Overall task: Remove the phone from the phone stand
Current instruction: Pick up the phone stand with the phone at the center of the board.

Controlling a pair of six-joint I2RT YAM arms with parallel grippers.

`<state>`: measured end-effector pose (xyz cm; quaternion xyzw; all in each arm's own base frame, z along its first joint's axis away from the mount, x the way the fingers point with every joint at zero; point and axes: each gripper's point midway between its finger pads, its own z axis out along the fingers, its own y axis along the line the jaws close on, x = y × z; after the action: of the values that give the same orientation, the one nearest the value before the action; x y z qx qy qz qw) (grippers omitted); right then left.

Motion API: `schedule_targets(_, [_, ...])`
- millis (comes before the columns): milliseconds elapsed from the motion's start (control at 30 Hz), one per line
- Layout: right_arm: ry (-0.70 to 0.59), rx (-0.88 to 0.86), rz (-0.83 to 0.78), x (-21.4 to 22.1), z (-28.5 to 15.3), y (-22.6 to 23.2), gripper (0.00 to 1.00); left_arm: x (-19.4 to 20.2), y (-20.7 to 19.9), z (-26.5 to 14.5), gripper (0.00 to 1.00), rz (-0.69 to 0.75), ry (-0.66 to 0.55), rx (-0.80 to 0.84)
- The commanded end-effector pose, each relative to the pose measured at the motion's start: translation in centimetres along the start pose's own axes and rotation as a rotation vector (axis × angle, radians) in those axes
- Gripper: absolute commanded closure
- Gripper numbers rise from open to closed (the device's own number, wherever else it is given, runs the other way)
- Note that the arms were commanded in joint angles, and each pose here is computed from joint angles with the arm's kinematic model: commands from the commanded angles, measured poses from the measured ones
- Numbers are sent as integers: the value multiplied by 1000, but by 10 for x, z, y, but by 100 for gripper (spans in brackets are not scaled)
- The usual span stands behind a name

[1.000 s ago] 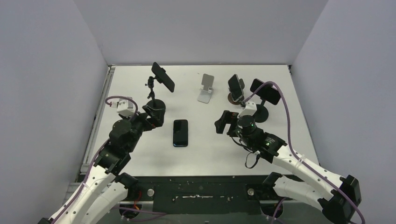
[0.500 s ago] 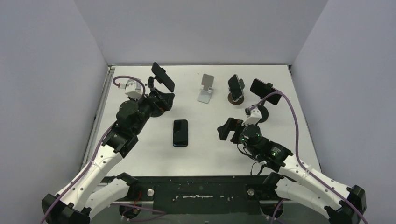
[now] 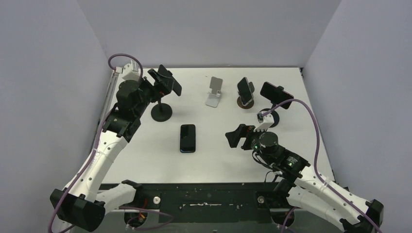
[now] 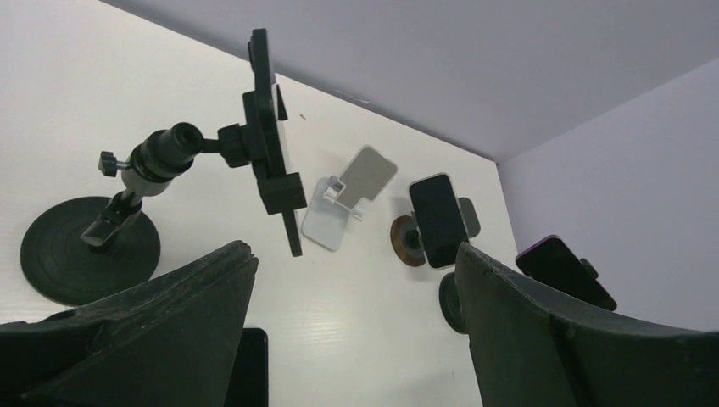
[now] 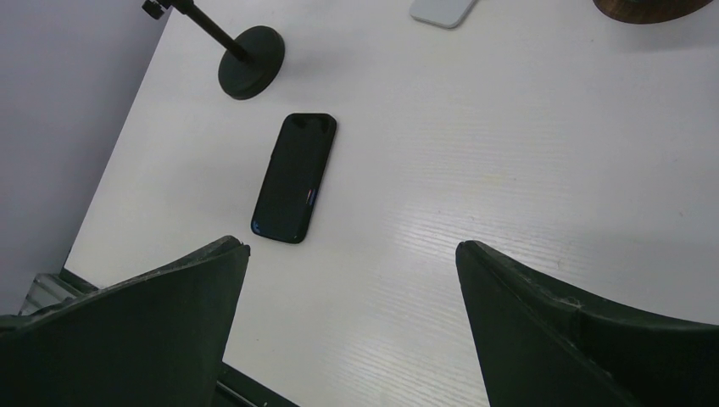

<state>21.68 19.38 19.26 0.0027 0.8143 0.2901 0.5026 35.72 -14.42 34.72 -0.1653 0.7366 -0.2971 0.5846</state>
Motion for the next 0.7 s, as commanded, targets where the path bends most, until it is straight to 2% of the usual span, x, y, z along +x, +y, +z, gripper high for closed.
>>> schedule_targets(0, [-40,-55,-12,-12,-2,13,0,-8,0,1,15,-5,18,-7])
schedule_targets(267, [-45,-50,-14,-15,-2,13,0,-28,11,18,25,27,-29,-49])
schedule_targets(400, [-46,-53,-8,-15,-2,14,0,-40,14,23,26,55,-67,-80])
schedule_targets(533, [-53,-45,-9,-17,-3,13,0,-43,16,32,28,66,-76,-95])
schedule_targets(667, [-69,-40,-4,-21,-5,12,0,-43,17,41,35,66,-95,-82])
